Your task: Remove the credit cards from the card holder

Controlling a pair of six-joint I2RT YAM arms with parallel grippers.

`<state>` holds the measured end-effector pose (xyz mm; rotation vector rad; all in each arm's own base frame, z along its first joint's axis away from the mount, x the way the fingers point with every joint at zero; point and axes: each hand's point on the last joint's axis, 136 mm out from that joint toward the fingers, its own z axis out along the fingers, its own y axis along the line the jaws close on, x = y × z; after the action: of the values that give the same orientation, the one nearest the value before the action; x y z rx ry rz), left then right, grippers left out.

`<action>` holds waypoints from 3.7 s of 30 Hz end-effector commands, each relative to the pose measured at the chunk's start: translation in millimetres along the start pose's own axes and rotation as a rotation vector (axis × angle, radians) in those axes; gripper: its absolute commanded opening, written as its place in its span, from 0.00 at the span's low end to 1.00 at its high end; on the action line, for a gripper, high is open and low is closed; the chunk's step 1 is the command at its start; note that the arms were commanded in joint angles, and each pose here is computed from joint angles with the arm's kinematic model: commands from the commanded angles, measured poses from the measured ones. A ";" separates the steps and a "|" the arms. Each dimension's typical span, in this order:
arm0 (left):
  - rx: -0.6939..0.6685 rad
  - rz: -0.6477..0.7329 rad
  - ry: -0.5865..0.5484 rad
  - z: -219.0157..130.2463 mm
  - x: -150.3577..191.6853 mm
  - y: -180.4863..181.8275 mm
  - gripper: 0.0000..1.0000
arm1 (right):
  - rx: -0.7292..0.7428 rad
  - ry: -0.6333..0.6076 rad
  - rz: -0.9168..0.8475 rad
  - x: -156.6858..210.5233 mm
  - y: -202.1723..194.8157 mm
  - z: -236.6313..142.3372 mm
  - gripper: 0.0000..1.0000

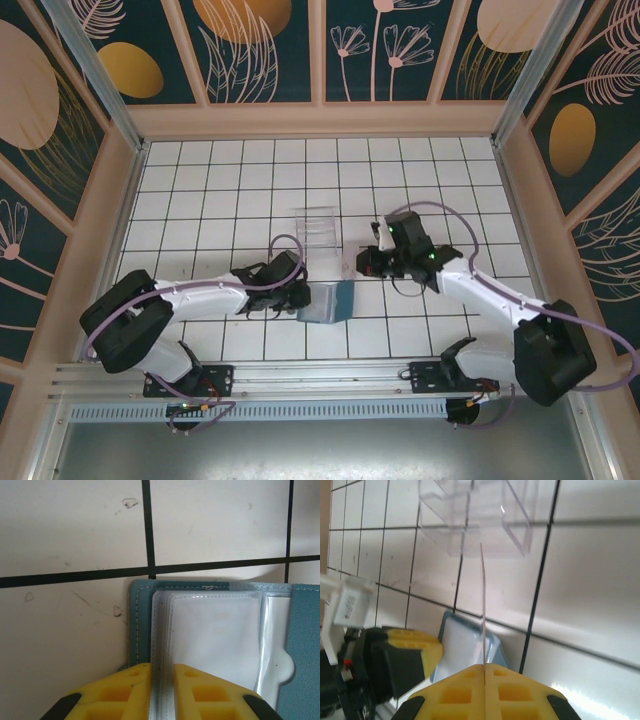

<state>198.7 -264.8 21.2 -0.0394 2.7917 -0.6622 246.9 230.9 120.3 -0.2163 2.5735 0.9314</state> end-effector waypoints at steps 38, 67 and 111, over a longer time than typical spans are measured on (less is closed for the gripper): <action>-0.091 -0.060 0.027 -6.5 18.9 32.2 0.20 | 0.065 0.338 -1.389 -124.8 25.3 88.1 0.00; -0.101 -0.062 0.016 -7.7 19.5 37.3 0.19 | 0.281 0.422 -1.404 -141.5 3.4 91.4 0.24; -0.086 -0.060 0.009 -10.9 18.9 35.4 0.19 | 0.238 0.254 -1.311 -166.5 24.4 98.7 0.84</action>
<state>190.1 -248.5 21.8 -0.1212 2.7831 -0.6567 437.5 303.9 119.7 -1.7249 1.9852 -0.0322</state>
